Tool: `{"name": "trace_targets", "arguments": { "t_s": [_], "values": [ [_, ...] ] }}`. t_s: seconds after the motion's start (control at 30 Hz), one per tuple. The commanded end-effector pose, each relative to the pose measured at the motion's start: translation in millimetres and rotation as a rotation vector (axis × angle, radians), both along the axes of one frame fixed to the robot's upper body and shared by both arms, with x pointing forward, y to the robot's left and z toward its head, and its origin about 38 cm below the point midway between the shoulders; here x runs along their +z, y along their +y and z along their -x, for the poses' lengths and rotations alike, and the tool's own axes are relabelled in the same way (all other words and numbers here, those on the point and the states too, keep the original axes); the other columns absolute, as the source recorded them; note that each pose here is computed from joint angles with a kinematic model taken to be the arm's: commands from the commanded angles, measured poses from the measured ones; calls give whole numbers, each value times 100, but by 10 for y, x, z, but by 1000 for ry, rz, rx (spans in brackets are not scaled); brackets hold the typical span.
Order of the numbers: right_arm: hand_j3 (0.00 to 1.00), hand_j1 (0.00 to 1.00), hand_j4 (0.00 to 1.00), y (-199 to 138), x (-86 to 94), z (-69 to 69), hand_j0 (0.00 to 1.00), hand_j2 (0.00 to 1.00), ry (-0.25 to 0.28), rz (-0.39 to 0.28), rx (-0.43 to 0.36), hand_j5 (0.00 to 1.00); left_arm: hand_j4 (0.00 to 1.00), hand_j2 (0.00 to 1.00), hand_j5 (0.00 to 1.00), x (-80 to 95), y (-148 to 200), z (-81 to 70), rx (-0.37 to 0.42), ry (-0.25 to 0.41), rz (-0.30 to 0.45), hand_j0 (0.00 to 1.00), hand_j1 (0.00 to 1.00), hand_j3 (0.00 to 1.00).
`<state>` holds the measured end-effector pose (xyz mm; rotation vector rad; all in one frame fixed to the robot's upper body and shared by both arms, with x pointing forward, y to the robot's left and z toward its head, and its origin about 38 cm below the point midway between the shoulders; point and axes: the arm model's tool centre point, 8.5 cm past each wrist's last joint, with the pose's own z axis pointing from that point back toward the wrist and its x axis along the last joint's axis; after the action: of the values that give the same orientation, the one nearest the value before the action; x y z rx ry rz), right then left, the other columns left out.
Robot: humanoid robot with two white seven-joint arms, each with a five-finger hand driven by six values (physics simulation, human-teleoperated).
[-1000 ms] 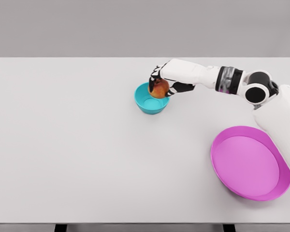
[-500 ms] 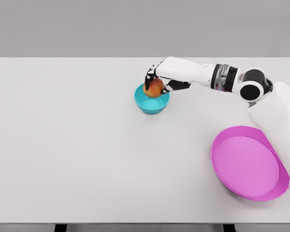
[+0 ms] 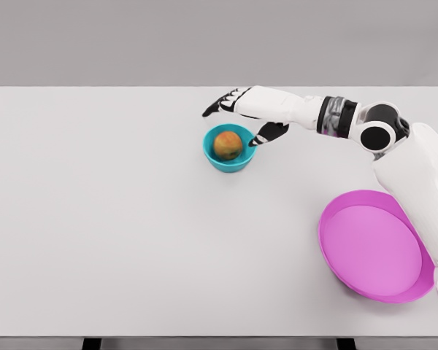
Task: Put the apple from the pink plate into the blue bowl with your right arm
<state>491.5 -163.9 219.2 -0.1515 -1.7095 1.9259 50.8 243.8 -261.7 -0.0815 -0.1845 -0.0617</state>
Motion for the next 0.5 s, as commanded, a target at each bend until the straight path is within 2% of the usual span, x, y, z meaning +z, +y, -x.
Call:
{"name": "trace_targets", "arguments": {
  "t_s": [0.0, 0.13, 0.2, 0.23, 0.27, 0.3, 0.37, 0.43, 0.47],
  "values": [
    [100, 100, 100, -8, 15, -1, 100, 100, 1, -8, -3, 100, 100, 100, 100, 0, 0, 0, 0, 0, 0, 100, 100, 100],
    [100, 100, 100, -54, 136, 0, 100, 100, -30, -6, -2, 100, 100, 100, 100, 0, 0, 0, 0, 0, 0, 100, 100, 100],
    [100, 100, 100, -272, 218, 1, 100, 100, -50, 18, -28, 100, 100, 100, 100, 0, 0, 0, 0, 0, 0, 100, 100, 100],
    [100, 100, 100, -451, 348, 31, 100, 100, -87, 33, -47, 100, 100, 100, 100, 0, 0, 0, 0, 0, 0, 100, 100, 100],
    [100, 100, 100, -530, 399, 41, 100, 100, -100, 32, -59, 100, 100, 100, 100, 0, 0, 0, 0, 0, 0, 100, 100, 100],
    [100, 100, 100, -776, 523, 56, 100, 100, -128, 31, -103, 100, 100, 100, 100, 0, 0, 0, 0, 0, 0, 100, 100, 100],
    [100, 100, 100, -1073, 634, 75, 100, 100, -139, 3, -159, 100, 100, 100, 100, 0, 0, 0, 0, 0, 0, 100, 100, 100],
    [100, 100, 100, -1298, 621, 138, 100, 100, -130, -78, -212, 100, 100, 100, 100, 0, 0, 0, 0, 0, 0, 100, 100, 100],
    [100, 100, 100, -1307, 670, 183, 100, 100, -139, -109, -206, 100, 100, 100, 100, 1, -1, -5, 0, -1, 1, 100, 100, 100]
  ]
}}
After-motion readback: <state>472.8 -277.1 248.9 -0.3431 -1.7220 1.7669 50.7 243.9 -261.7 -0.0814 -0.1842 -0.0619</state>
